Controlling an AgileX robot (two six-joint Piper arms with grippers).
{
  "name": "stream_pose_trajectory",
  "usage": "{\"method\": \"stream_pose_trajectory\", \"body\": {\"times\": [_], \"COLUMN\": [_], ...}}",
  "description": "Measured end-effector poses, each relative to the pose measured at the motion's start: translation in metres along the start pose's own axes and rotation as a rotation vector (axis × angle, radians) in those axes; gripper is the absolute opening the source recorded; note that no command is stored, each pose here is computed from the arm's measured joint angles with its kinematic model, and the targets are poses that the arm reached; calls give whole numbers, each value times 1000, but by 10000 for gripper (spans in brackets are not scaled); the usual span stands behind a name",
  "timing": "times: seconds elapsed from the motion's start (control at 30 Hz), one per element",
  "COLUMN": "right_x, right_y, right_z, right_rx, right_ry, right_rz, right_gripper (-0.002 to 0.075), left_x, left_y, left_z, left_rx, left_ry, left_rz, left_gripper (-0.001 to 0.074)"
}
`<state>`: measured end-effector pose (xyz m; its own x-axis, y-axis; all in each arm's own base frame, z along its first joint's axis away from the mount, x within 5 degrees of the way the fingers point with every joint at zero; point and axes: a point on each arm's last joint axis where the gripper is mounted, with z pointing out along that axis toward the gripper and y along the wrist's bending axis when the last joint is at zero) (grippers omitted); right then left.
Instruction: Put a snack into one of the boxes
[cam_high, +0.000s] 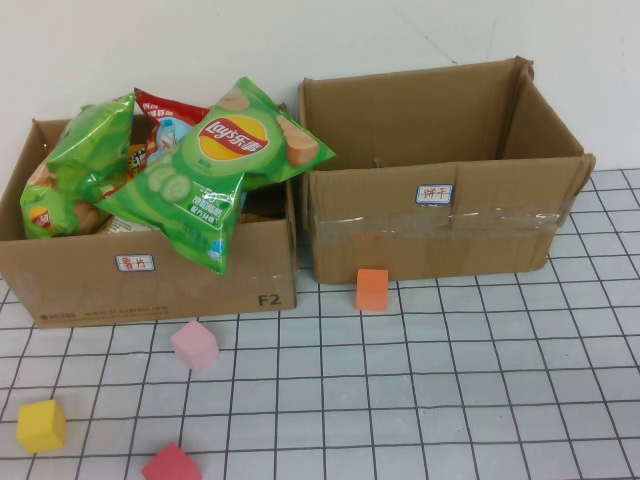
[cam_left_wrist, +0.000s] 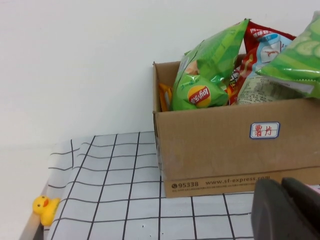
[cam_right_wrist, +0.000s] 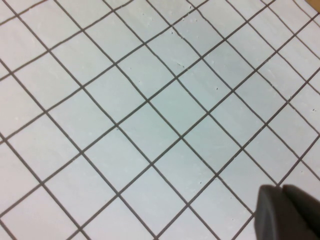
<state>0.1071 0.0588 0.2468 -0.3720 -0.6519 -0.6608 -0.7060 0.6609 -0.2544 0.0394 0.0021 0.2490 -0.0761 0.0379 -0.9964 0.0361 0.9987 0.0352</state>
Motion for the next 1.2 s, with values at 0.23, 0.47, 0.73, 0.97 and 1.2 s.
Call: {"method": "stream_pose_trajectory", "body": {"times": [0.23, 0.47, 0.73, 0.97, 1.2], "right_x": [0, 0, 0, 0, 0], "right_y": [0, 1, 1, 1, 1], "right_z": [0, 0, 0, 0, 0], "right_rx": [-2, -11, -12, -12, -14], "right_ry": [0, -5, -5, -5, -4], "right_rz": [3, 16, 18, 18, 19], "right_gripper": [-1, -1, -1, -1, -1], "left_x": [21, 70, 73, 74, 74], "left_y": [-2, -4, -5, -7, -9], "left_z": [9, 18, 19, 18, 18], "left_rx": [9, 11, 21, 43, 54], "left_ry": [33, 194, 216, 217, 219], "left_rz": [5, 5, -59, -43, -77], "left_gripper": [-1, -1, -1, -1, -1]}}
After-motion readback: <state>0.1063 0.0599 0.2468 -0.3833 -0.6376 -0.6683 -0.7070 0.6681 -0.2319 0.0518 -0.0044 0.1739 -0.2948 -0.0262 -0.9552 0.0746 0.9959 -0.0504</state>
